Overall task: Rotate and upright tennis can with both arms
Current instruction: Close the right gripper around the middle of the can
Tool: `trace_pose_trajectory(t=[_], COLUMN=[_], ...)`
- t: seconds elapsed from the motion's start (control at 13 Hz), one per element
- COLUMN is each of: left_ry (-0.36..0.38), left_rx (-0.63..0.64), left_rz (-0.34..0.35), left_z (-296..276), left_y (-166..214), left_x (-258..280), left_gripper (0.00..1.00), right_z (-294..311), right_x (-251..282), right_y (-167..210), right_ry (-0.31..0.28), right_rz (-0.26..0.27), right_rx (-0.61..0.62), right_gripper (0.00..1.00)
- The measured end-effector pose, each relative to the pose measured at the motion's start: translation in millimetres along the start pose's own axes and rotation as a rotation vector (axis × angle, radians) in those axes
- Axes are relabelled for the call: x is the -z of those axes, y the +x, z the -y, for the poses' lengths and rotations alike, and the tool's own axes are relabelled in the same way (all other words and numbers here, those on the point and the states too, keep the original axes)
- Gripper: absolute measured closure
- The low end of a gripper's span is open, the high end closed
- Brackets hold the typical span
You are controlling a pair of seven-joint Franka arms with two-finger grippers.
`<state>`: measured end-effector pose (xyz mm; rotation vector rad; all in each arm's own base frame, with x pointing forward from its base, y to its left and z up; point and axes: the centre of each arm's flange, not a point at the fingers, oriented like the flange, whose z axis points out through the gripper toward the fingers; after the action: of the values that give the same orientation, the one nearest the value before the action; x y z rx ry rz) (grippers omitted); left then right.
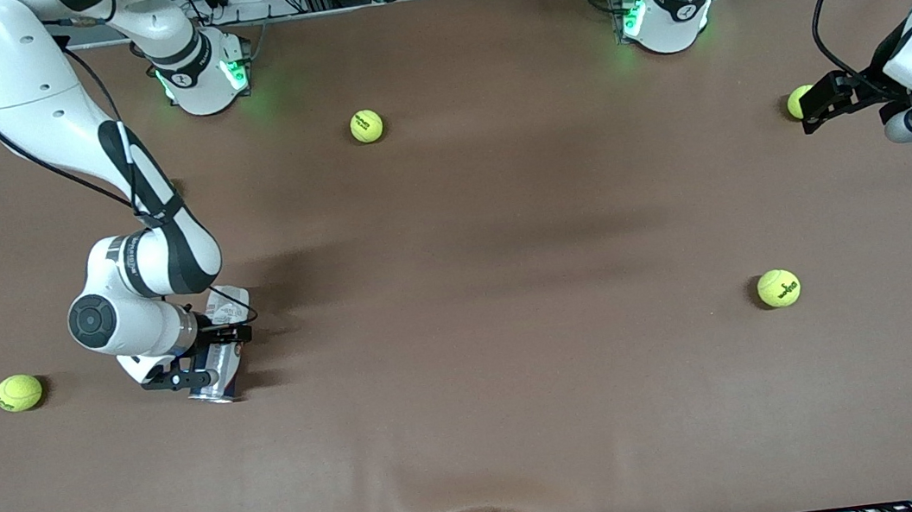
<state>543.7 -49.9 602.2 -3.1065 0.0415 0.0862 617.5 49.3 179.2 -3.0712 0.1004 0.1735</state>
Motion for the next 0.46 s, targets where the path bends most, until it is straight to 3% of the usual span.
trace_pose_trajectory(t=[0.46], left_ry=[0.0], left_rx=[0.0], left_rz=[-0.003], left_z=[-0.3], left_y=[1.7], left_x=[-1.1], left_gripper=[0.0], right_z=[6.2], right_x=[34.1], right_y=[9.0], right_ry=[0.011], right_rz=[-0.034], right_rx=[0.01], right_gripper=[0.3])
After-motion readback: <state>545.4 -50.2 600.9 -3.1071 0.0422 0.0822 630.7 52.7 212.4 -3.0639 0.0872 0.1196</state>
